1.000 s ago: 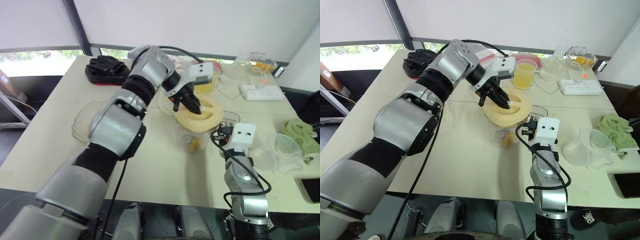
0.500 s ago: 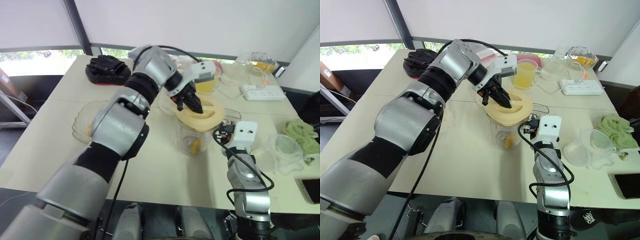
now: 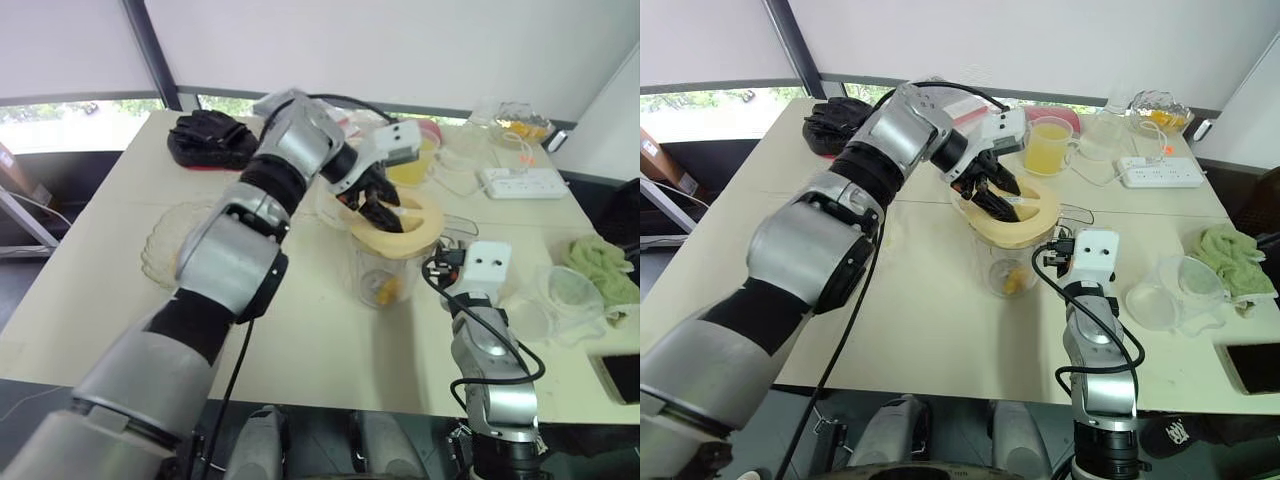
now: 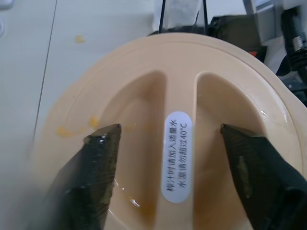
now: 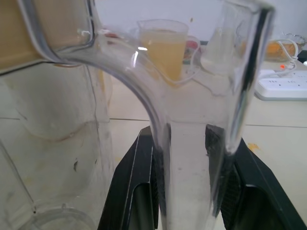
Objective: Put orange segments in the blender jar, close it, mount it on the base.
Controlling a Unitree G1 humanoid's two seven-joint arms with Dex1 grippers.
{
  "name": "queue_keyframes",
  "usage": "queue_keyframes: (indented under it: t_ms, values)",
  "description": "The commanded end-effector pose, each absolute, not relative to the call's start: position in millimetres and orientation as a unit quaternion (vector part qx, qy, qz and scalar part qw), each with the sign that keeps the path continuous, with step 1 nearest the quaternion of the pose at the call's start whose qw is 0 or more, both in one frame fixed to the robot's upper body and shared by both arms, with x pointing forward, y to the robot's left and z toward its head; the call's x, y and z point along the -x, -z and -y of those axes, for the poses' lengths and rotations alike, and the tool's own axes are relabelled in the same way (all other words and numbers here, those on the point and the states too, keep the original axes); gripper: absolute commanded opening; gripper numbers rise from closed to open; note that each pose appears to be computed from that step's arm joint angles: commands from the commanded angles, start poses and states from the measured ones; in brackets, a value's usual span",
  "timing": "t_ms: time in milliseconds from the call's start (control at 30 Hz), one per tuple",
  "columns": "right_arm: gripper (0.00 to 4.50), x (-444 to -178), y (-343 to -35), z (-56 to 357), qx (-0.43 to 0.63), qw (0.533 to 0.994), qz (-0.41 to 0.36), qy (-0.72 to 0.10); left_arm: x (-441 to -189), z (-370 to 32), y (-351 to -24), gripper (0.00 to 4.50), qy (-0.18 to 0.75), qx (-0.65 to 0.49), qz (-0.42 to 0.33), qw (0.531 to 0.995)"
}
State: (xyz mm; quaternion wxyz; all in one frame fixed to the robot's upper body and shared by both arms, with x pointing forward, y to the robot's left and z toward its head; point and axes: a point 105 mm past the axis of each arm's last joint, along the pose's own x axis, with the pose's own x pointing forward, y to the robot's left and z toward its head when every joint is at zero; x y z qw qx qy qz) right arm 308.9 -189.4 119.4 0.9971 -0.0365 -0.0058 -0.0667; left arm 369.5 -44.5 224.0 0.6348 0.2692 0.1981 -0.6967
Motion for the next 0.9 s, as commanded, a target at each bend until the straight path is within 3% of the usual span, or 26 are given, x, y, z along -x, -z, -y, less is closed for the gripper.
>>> queue_keyframes:
  t_ms: [33,267,400,533,600,667,800,900]
  values:
    - [1.02,-307,-133,188,0.04,0.997,0.034,0.064,-369,44,-240,3.22,0.703,-0.267,-0.177,0.635]
    - [1.02,-306,-130,186,0.038,0.997,0.031,0.063,-375,51,-263,3.22,0.701,-0.212,-0.106,0.673]
    - [1.02,-306,-129,185,0.038,0.997,0.03,0.06,-377,59,-290,3.22,0.698,-0.141,-0.021,0.702]
    - [1.02,-307,-129,186,0.038,0.997,0.029,0.059,-383,59,-318,3.22,0.679,-0.01,0.048,0.732]
    - [1.02,-307,-128,186,0.039,0.997,0.028,0.058,-395,46,-341,3.22,0.639,0.174,0.058,0.747]
    - [1.02,-307,-127,186,0.041,0.997,0.026,0.054,-405,36,-347,3.22,0.604,0.281,0.039,0.745]
    - [1.02,-306,-128,185,0.044,0.998,0.024,0.048,-411,24,-350,3.22,0.585,0.295,0.064,0.752]
    - [1.02,-308,-130,187,0.044,0.997,0.03,0.048,-421,10,-351,3.22,0.544,0.208,0.122,0.804]
